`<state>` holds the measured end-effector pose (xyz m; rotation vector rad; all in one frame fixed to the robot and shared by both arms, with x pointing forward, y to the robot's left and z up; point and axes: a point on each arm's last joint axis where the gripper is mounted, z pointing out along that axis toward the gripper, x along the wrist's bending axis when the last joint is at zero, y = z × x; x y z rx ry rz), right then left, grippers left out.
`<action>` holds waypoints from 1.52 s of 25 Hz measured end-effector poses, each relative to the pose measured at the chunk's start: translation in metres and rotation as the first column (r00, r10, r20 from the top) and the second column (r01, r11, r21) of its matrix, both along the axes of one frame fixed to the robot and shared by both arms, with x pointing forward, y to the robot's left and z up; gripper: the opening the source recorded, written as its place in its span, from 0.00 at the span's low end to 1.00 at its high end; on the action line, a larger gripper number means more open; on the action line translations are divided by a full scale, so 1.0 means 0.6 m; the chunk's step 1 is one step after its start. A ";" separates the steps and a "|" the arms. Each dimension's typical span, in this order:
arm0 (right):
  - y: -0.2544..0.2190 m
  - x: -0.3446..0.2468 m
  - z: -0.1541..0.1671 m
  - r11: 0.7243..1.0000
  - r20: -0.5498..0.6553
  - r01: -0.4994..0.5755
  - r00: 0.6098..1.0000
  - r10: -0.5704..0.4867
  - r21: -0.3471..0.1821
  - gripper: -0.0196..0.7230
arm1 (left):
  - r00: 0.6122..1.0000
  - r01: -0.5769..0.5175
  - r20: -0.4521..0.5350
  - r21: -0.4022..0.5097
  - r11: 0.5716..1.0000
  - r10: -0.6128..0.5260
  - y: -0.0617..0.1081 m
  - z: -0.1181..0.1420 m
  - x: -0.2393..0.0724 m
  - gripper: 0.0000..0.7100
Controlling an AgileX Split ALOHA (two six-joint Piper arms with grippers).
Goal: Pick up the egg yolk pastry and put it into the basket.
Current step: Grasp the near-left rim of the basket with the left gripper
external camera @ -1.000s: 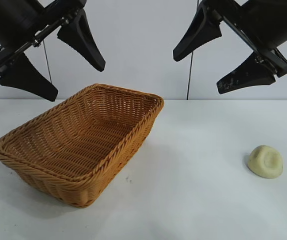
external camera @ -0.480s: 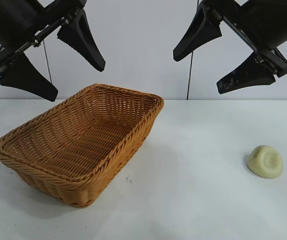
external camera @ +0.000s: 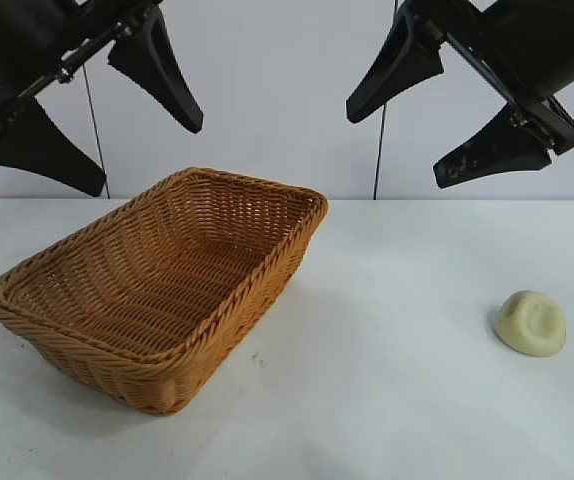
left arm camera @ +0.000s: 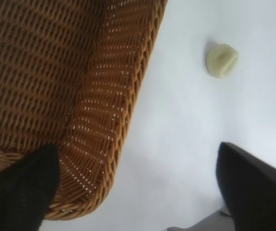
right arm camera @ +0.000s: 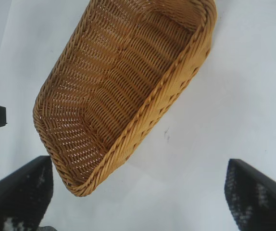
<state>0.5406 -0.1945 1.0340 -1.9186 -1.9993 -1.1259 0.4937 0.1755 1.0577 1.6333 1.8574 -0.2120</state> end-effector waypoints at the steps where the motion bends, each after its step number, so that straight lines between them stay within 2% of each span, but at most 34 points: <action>1: 0.000 0.000 0.000 1.000 0.000 0.000 1.000 0.000 -0.001 0.96 | 1.000 -0.012 -0.007 -0.004 1.000 0.012 0.000 0.000 -0.010 0.90; 6: 0.000 0.000 0.000 1.000 0.000 -0.001 1.000 0.001 -0.002 0.96 | 0.994 -0.079 -0.079 0.022 0.997 0.080 -0.025 -0.024 -0.048 0.90; 8: 0.000 0.000 0.000 1.000 0.000 -0.001 1.000 0.001 -0.002 0.96 | 0.981 -0.167 -0.094 0.048 0.985 0.170 -0.028 -0.035 -0.053 0.90; 13: 0.000 0.000 0.000 1.000 0.000 -0.001 1.000 0.001 -0.002 0.96 | 0.902 -0.410 -0.100 0.105 0.906 0.420 -0.010 -0.048 -0.045 0.90; 17: 0.000 0.000 0.000 1.000 0.000 -0.001 1.000 0.001 -0.002 0.96 | 0.830 -0.522 -0.153 0.123 0.844 0.536 -0.008 -0.063 -0.037 0.90; 25: 0.000 0.000 0.000 1.000 0.000 0.000 1.000 0.000 -0.002 0.96 | 0.737 -0.601 -0.242 0.190 0.776 0.630 -0.021 -0.123 -0.013 0.90; 29: 0.000 0.000 0.000 1.000 0.000 0.000 1.000 0.000 -0.001 0.96 | 0.722 -0.610 -0.255 0.203 0.766 0.643 -0.032 -0.163 0.006 0.90; 33: 0.000 0.000 0.000 1.000 -0.001 0.001 1.000 -0.001 -0.001 0.96 | 0.690 -0.630 -0.276 0.225 0.743 0.669 -0.040 -0.206 0.020 0.90; 38: 0.000 -0.001 0.000 1.000 -0.004 -0.002 1.000 0.002 -0.001 0.96 | 0.684 -0.634 -0.281 0.227 0.739 0.673 -0.047 -0.244 0.033 0.90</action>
